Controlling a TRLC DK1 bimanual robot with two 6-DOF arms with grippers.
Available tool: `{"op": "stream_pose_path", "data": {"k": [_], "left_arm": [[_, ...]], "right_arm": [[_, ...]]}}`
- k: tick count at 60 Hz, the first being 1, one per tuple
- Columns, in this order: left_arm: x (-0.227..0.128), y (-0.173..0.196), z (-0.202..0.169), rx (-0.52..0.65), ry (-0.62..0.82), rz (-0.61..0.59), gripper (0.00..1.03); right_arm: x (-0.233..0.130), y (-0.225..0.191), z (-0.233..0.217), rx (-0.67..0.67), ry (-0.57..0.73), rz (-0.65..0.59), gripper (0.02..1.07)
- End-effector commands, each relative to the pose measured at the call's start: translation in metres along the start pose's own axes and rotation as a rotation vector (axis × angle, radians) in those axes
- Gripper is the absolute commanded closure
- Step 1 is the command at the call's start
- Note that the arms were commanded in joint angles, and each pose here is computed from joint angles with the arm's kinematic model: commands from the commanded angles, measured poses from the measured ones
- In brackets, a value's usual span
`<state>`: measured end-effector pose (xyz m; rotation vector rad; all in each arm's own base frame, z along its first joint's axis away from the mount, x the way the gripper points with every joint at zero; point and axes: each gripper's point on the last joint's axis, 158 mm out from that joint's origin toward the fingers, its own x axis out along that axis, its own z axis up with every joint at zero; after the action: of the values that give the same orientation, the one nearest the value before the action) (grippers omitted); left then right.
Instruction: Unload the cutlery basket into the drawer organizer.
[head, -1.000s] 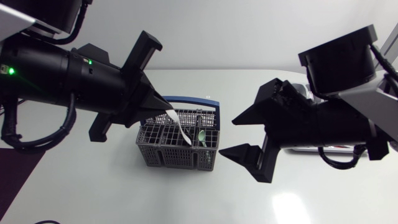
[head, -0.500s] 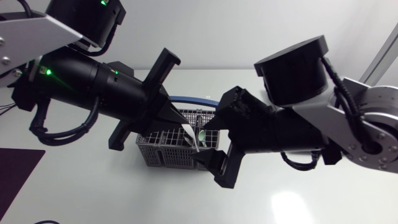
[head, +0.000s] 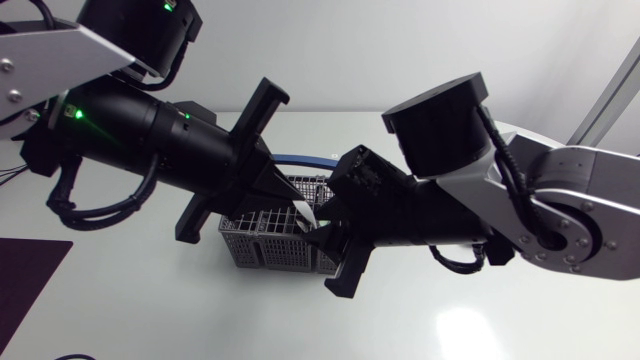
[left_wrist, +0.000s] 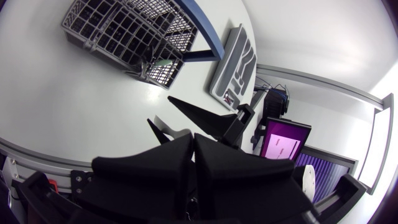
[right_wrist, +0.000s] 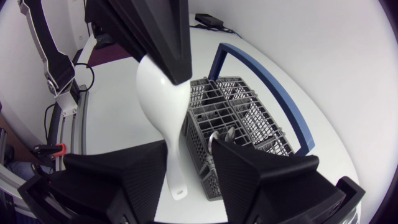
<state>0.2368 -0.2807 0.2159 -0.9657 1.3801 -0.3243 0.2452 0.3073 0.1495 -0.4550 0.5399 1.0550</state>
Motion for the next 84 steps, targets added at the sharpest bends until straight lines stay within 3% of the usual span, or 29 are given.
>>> {"op": "stream_pose_path", "data": {"k": [1,7,16,34,47,59,72,84], "left_arm": [[-0.006,-0.006,-0.001,-0.016,0.004,-0.019,1.00],[-0.008,-0.006,0.000,-0.016,0.000,-0.022,0.99],[-0.011,-0.006,0.000,-0.017,-0.004,-0.027,0.99],[-0.016,-0.015,0.002,-0.024,0.002,-0.067,0.65],[-0.019,-0.027,0.006,-0.005,-0.004,-0.119,0.33],[-0.020,-0.029,0.019,-0.003,-0.033,-0.138,0.20],[-0.017,-0.034,0.033,0.038,-0.086,-0.167,0.19],[0.006,-0.011,0.040,0.111,-0.137,-0.071,0.19]], "right_arm": [[0.005,0.000,-0.001,0.020,0.004,-0.006,0.80],[0.004,-0.002,-0.002,0.023,0.006,-0.012,1.02],[0.004,0.000,-0.008,0.021,0.026,-0.004,1.01],[-0.001,0.007,-0.020,0.015,0.064,0.031,1.01],[-0.012,0.010,-0.042,-0.005,0.123,0.054,1.01],[-0.039,-0.001,-0.070,0.003,0.164,0.088,1.01],[-0.071,-0.024,-0.095,-0.001,0.182,0.063,1.01],[-0.097,-0.061,-0.141,-0.004,0.243,0.019,1.01]]}}
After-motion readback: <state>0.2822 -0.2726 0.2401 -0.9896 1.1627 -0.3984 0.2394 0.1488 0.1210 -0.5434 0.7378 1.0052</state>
